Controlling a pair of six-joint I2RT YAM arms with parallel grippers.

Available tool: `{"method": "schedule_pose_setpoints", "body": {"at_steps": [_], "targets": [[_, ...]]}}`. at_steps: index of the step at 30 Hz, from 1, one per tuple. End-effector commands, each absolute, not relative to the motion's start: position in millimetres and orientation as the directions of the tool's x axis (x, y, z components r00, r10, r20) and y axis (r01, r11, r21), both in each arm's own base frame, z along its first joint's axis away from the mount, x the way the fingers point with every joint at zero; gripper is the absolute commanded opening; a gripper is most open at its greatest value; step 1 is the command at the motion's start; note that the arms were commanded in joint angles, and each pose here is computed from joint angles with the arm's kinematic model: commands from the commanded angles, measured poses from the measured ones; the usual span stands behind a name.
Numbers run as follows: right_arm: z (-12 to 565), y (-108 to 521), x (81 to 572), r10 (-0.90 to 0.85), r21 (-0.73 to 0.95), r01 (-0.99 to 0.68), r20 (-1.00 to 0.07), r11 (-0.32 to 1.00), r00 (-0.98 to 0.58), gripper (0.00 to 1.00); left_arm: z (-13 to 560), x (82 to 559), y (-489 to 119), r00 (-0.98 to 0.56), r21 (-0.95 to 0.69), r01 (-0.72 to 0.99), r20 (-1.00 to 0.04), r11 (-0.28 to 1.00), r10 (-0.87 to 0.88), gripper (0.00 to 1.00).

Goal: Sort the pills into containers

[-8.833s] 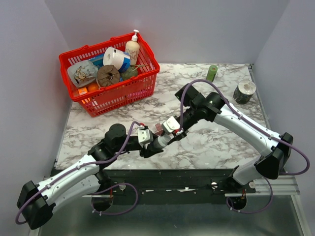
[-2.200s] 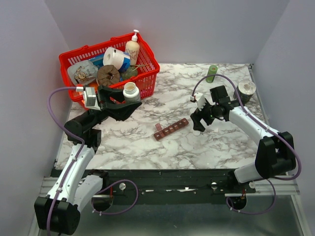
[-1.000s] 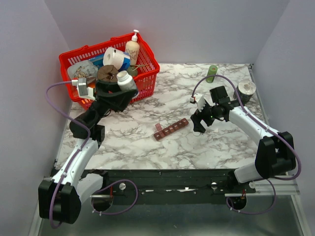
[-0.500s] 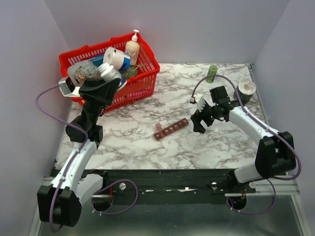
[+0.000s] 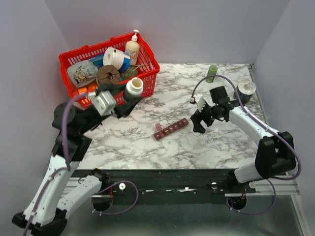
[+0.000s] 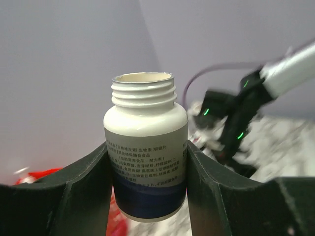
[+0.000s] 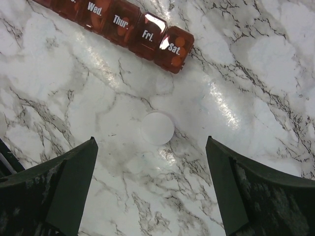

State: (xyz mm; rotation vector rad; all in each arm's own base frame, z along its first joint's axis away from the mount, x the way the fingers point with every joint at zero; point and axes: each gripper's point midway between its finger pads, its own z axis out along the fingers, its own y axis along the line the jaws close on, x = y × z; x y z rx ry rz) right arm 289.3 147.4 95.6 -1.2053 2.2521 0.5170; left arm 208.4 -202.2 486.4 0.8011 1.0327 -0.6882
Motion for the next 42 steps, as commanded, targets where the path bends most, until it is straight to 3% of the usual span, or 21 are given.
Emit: {"method": "schedule_pose_setpoints", "body": {"at_steps": [1,3,4,5,7,8,12,13,15,16,17,18,19,20,22,30,42], "targets": [[98.1,146.6,290.4,-0.644,0.086,-0.85,-0.614,0.52,-0.456,1.0,369.8,229.0,-162.6,0.482,0.61,0.586,-0.791,0.533,0.377,0.0],[96.3,145.8,289.5,-0.647,0.087,-0.849,-0.609,0.52,-0.459,1.0,373.8,226.7,-168.3,0.508,0.572,0.589,-0.812,0.571,0.288,0.0],[95.4,145.7,289.8,-0.647,0.088,-0.848,-0.607,0.522,-0.461,1.0,379.5,217.0,-173.9,0.447,0.436,0.66,-0.882,0.612,0.147,0.0],[94.9,145.6,289.5,-0.648,0.09,-0.848,-0.605,0.522,-0.463,1.0,389.4,213.8,-180.3,0.468,0.394,0.682,-0.883,0.617,0.046,0.0],[93.4,145.0,289.3,-0.648,0.095,-0.847,-0.601,0.524,-0.468,1.0,386.0,195.0,-206.0,0.362,0.27,0.841,-0.925,0.468,-0.116,0.0],[93.4,145.4,289.0,-0.649,0.095,-0.847,-0.601,0.522,-0.467,1.0,402.2,182.4,-210.5,0.234,0.105,0.914,-0.925,0.391,-0.298,0.0],[94.1,145.0,288.4,-0.648,0.092,-0.847,-0.603,0.523,-0.465,1.0,418.1,126.7,-215.3,-0.019,-0.016,1.0,-0.834,-0.011,-0.551,0.0],[93.8,145.2,288.3,-0.649,0.092,-0.848,-0.603,0.521,-0.464,1.0,406.4,127.9,-219.9,-0.093,-0.056,0.995,-0.844,-0.087,-0.529,0.0],[93.2,144.4,288.2,-0.648,0.094,-0.846,-0.601,0.524,-0.468,1.0,404.4,121.9,-221.3,-0.018,0.035,0.995,-0.865,-0.095,-0.501,0.0],[93.4,144.8,287.8,-0.65,0.094,-0.848,-0.6,0.522,-0.467,1.0,400.7,119.4,-221.1,0.064,0.101,0.993,-0.881,-0.055,-0.469,0.0],[93.3,144.7,287.4,-0.65,0.095,-0.848,-0.599,0.522,-0.467,1.0,372.0,150.6,-227.8,-0.085,-0.097,0.995,-0.927,0.016,-0.367,0.0],[93.5,144.0,286.9,-0.651,0.092,-0.847,-0.598,0.523,-0.467,1.0,358.5,176.2,-226.2,0.22,0.174,0.967,-0.939,0.187,-0.264,0.0],[93.2,143.0,286.6,-0.654,0.087,-0.848,-0.597,0.524,-0.465,1.0,348.8,180.4,-222.6,0.271,0.227,0.943,-0.949,0.245,-0.163,0.0],[93.7,142.7,287.5,-0.655,0.081,-0.848,-0.598,0.524,-0.462,1.0,321.7,192.4,-219.5,0.159,0.141,0.944,-0.987,0.297,-0.036,0.0],[93.9,143.5,286.8,-0.653,0.086,-0.849,-0.6,0.521,-0.462,1.0,298.0,202.7,-213.9,0.205,0.229,0.923,-0.973,0.309,0.108,0.0],[103.3,149.4,281.6,-0.652,0.104,-0.87,-0.621,0.482,-0.435,1.0,236.7,202.2,-221.3,0.224,0.251,0.922,-0.967,0.295,0.123,0.0],[108.4,149.7,280.2,-0.65,0.097,-0.873,-0.63,0.478,-0.425,1.0,154.3,226.1,-231.7,0.141,0.248,0.939,-0.909,0.236,0.393,0.0]]}}
